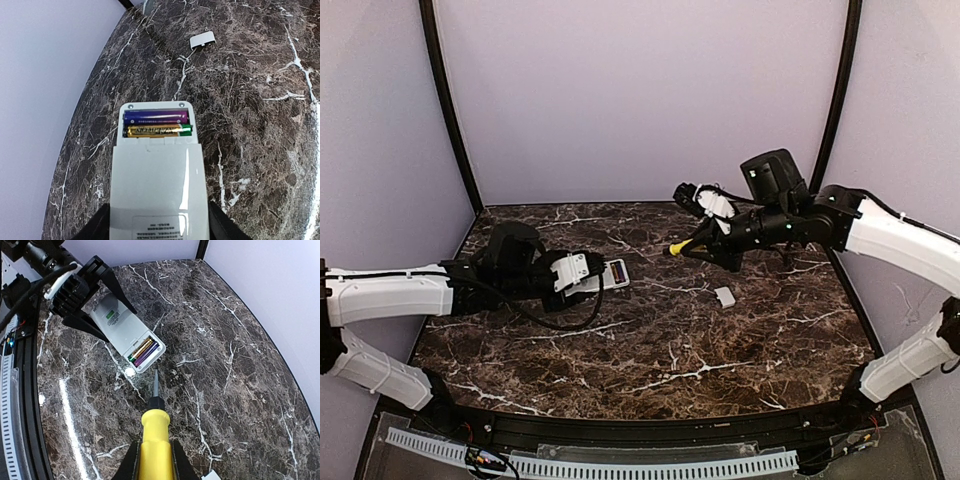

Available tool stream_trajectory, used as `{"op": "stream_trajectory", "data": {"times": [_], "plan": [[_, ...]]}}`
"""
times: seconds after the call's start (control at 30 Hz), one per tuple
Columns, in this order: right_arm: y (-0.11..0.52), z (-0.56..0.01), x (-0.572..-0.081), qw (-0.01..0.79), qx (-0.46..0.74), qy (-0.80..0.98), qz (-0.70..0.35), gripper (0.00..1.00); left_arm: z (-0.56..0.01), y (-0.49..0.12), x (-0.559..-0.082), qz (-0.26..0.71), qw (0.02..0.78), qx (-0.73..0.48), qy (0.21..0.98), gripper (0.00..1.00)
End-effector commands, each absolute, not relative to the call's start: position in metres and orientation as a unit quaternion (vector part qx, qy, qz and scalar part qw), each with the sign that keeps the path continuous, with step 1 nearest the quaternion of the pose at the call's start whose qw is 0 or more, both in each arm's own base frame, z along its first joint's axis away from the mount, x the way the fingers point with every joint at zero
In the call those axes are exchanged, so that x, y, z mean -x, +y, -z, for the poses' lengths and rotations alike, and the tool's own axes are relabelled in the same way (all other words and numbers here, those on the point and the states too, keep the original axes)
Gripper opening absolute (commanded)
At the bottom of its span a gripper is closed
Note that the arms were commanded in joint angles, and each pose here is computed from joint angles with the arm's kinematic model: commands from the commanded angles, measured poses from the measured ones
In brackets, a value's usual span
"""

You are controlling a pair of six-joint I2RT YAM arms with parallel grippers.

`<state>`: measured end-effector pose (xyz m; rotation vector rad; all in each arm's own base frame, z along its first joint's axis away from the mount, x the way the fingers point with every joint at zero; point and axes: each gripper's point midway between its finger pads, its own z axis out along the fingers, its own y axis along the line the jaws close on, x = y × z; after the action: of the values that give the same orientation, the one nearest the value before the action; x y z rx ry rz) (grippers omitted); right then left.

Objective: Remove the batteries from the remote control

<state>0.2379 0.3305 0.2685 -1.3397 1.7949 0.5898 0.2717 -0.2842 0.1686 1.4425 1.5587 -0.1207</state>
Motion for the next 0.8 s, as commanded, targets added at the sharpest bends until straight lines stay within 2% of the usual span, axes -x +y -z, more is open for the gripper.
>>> {"op": "stream_trajectory", "data": {"times": [0.0, 0.3, 0.77], "plan": [[0.335, -0.269, -0.238, 0.404, 0.564, 0.692, -0.199, 0.0, -0.183, -0.288, -0.261, 0.062, 0.497, -0.61, 0.614, 0.0], [0.35, -0.268, -0.221, 0.399, 0.606, 0.66, -0.197, 0.0, -0.169, -0.296, -0.239, 0.058, 0.485, -0.658, 0.573, 0.0], [0.364, -0.253, -0.216, 0.391, 0.637, 0.643, -0.163, 0.0, -0.159, -0.297, -0.235, 0.025, 0.484, -0.681, 0.549, 0.0]]}}
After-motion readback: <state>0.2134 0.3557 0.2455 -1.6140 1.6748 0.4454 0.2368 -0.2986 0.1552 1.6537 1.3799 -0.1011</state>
